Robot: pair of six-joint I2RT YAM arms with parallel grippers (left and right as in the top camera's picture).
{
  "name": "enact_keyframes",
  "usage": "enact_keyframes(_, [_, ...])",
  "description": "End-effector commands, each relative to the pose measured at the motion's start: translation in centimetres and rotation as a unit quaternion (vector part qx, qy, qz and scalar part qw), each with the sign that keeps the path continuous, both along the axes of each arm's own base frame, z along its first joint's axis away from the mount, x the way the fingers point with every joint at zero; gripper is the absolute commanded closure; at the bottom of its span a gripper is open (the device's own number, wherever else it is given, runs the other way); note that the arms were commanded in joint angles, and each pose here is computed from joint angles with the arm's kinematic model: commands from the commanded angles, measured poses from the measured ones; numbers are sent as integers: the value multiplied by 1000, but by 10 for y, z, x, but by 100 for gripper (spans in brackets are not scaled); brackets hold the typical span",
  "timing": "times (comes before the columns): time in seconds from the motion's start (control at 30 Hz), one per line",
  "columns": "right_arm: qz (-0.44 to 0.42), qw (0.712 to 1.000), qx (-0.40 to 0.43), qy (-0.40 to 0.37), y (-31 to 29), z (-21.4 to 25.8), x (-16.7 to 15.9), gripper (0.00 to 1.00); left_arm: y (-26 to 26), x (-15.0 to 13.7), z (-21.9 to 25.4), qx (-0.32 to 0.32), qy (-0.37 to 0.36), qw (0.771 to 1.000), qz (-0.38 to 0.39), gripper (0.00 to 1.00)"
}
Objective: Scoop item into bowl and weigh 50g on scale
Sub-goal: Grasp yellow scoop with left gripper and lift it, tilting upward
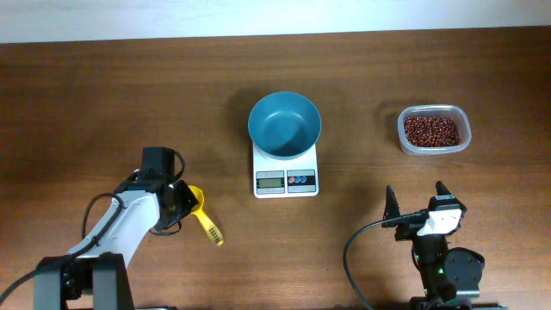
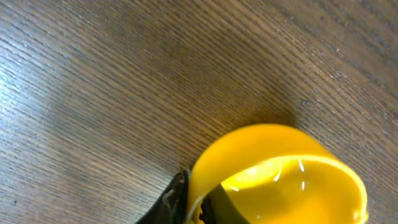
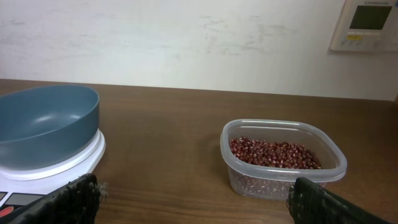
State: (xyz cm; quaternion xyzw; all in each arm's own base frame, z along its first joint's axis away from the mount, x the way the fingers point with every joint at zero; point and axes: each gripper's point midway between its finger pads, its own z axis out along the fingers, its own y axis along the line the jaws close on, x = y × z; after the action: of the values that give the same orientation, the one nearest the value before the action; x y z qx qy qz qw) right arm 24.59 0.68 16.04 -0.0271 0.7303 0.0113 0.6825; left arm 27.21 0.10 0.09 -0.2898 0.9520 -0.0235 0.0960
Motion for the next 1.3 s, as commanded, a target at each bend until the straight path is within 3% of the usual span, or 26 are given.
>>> enact_keyframes(0.0, [-1,1000,2,2,0,-3,0,1,0,-4,-4,1,7,1000,4,92])
enact_keyframes(0.1, [-1,1000,2,2,0,-3,0,1,0,-2,-4,1,4,1000,4,100])
enact_keyframes(0.33, [-1,1000,2,2,0,-3,0,1,0,-6,3,1,12,1000,4,100])
enact_keyframes(0.47, [-1,1000,2,2,0,-3,0,1,-3,-8,35,-8,18,1000,9,100])
enact_keyframes(0.63, [-1,1000,2,2,0,-3,0,1,-19,-11,91,-66,-6,996,58,100])
enact_keyframes(0.97, [-1,1000,2,2,0,-3,0,1,-73,-36,163,-227,-86,970,1,100])
enact_keyframes(1.13, [-1,1000,2,2,0,-3,0,1,-71,-59,174,-222,-91,971,3,100])
enact_keyframes(1.27, [-1,1000,2,2,0,-3,0,1,-71,-79,175,-248,-52,962,106,100])
